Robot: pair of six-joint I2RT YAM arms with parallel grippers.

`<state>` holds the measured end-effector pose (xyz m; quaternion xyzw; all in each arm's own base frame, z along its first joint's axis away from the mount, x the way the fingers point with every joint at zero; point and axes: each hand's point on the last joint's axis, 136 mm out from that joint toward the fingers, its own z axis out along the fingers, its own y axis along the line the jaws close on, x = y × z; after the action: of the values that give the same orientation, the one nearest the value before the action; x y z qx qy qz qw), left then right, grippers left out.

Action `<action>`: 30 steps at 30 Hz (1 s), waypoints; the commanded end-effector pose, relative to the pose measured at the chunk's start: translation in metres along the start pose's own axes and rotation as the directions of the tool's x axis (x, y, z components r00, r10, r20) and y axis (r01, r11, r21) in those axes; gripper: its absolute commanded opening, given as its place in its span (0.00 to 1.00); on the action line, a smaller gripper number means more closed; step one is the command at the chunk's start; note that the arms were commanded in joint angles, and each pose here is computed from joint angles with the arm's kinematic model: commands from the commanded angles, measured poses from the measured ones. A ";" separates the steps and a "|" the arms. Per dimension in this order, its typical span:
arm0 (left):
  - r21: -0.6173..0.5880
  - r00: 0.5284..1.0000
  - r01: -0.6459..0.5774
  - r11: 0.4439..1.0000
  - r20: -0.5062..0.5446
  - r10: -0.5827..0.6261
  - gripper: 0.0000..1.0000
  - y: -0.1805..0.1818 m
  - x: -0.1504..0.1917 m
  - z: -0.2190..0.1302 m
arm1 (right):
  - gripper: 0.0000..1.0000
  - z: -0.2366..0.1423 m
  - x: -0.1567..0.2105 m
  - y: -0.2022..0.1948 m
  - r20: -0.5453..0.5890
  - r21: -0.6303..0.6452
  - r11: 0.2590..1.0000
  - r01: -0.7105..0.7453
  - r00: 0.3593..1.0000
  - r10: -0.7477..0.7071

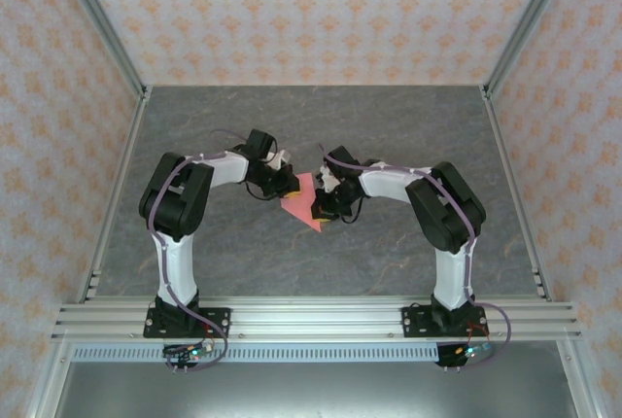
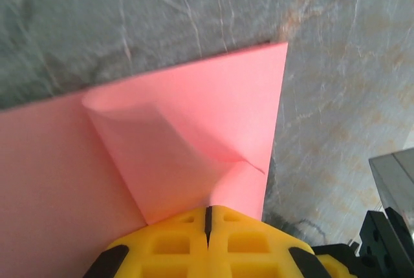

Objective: Fold a paper plane with a square sheet of paper (fold left side to right side)
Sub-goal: Fourth fold the wing at the center of the table.

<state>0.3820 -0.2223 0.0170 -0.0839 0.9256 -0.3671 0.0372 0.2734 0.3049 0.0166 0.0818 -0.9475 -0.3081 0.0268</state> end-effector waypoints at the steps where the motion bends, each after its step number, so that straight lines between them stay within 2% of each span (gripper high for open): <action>1: -0.187 0.991 0.039 0.982 0.133 -0.013 0.00 0.056 -0.042 -0.011 | 0.01 0.013 0.055 -0.079 -0.136 0.297 0.949 -0.105 0.979 0.151; 8: -0.180 0.987 0.074 0.981 0.154 -0.047 0.01 0.072 -0.069 -0.021 | 0.01 0.013 0.056 -0.078 -0.140 0.284 0.954 -0.100 0.980 0.144; 22: -0.133 0.976 0.111 0.985 0.202 -0.082 0.07 0.079 -0.111 -0.044 | 0.01 0.013 0.059 -0.074 -0.152 0.267 0.959 -0.091 0.979 0.135; 25: -0.103 0.972 0.100 0.990 0.225 -0.075 0.09 0.071 -0.118 -0.055 | 0.01 0.013 0.054 -0.068 -0.140 0.240 0.967 -0.086 0.983 0.123; 30: -0.032 0.955 0.048 0.998 0.294 -0.036 0.22 0.035 -0.118 -0.087 | 0.04 0.007 0.028 -0.037 -0.052 0.119 0.992 -0.049 0.997 0.056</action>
<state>0.4581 -0.1529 0.0247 -0.1387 0.9184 -0.3621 0.0784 0.2775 0.3060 0.0188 0.0915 -0.9450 -0.3139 0.0058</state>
